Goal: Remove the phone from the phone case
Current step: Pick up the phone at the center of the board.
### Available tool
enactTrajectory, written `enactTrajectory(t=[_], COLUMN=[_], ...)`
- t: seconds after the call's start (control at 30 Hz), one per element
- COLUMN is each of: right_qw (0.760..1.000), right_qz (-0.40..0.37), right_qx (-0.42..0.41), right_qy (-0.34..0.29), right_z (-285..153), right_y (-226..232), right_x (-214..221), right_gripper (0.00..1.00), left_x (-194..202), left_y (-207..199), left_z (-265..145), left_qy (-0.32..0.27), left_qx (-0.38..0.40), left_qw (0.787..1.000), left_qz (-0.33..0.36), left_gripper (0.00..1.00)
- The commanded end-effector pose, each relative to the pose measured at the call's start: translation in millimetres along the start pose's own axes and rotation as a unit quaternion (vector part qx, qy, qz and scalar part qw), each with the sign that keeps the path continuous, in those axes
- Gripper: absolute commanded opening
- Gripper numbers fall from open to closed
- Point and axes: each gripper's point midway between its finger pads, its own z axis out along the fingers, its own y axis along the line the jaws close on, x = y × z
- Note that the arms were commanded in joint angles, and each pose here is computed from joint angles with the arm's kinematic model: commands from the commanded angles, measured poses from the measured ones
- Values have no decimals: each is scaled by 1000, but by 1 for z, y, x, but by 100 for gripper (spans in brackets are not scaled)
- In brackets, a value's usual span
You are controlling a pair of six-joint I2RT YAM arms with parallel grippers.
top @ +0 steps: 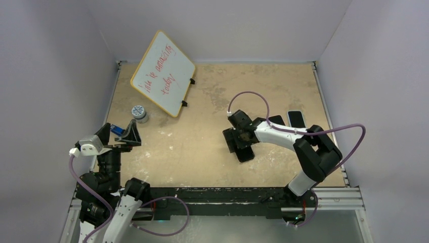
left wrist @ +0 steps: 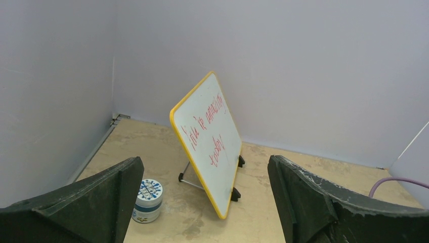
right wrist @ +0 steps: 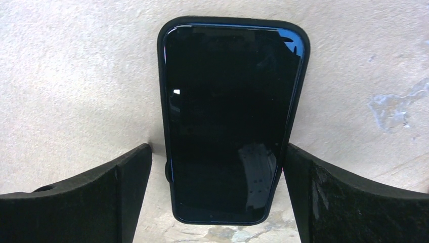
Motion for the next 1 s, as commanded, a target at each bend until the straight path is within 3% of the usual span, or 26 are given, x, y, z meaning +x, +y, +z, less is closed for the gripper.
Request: enactTrajectory(t=[0.0,0.33,0.63,0.83,0.97], right_qw=[1000,1000,997,991,988], right_qz=[3,4,-24,-41,-48], right_qx=[4,-18,-64,-112,-119], right_qy=[31,23,-30,-69,-88], right_z=[1,8,16,22,24], right_y=[11,22,49,70,74], right_x=[14,17,-6,-23,-33], right_gripper=[99,87,70,44,21], left_x=[-22,-19,7,53,88], left_y=[-2,-11,-29,-48,-73], left_z=[-9,-5,12,27,35], left_qy=[-32,-22,59,174,250], left_qx=[15,32,54,54,91], left_qw=[999,999,997,983,962], left_qz=[-8,-14,-4,-37,-55], left_gripper=[100,100,100,100,100])
